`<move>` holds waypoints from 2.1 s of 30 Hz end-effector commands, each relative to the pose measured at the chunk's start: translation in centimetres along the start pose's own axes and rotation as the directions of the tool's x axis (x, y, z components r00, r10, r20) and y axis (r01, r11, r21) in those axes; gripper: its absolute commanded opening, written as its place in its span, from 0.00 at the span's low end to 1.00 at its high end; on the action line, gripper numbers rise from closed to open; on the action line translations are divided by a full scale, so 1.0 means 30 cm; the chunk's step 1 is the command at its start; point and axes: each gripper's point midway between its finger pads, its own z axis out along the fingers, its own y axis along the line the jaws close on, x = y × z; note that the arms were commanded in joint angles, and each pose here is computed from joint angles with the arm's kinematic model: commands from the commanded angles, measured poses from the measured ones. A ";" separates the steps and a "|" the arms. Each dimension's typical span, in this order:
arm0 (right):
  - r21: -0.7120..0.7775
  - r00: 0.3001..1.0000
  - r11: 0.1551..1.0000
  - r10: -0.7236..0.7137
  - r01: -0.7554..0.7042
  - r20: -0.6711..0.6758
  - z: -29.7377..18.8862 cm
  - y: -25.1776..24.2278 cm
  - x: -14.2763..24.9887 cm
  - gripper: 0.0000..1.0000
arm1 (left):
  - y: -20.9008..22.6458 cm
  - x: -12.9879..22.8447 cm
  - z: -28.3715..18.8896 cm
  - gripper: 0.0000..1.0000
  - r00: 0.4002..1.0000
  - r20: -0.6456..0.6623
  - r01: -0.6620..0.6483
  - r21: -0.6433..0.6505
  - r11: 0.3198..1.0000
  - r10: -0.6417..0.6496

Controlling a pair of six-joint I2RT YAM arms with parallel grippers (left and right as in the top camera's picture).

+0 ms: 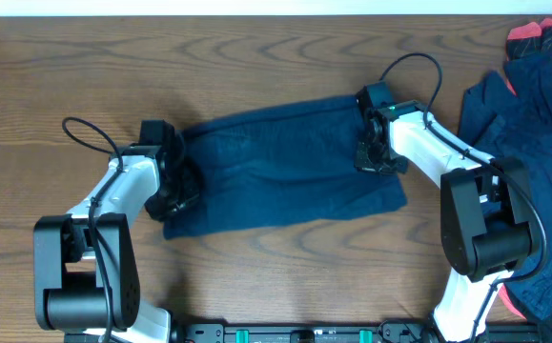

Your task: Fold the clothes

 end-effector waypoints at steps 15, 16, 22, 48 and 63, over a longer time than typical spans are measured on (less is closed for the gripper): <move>-0.063 0.965 0.996 -0.041 0.059 0.257 -0.328 -0.019 -0.101 0.22 | -0.003 0.036 -0.221 0.89 0.983 0.158 -0.109 0.094 0.990 0.093; -0.103 0.959 0.991 -0.055 0.087 0.278 -0.365 0.000 -0.101 0.26 | 0.007 0.026 -0.242 0.91 0.977 0.191 -0.108 0.082 0.991 0.091; -0.225 0.945 0.960 -0.093 0.169 0.313 -0.465 0.067 -0.068 0.38 | 0.029 0.007 -0.253 0.97 0.970 0.228 -0.101 0.045 0.994 0.088; -0.259 0.932 0.913 -0.247 0.316 0.266 -0.459 0.236 0.075 0.37 | -0.098 0.060 0.055 0.25 0.980 -0.071 -0.167 0.206 0.964 0.185; -0.332 0.912 0.849 -0.380 0.411 0.155 -0.369 0.383 0.227 0.01 | -0.121 0.035 -0.237 0.06 0.985 0.071 -0.169 0.252 0.953 0.156</move>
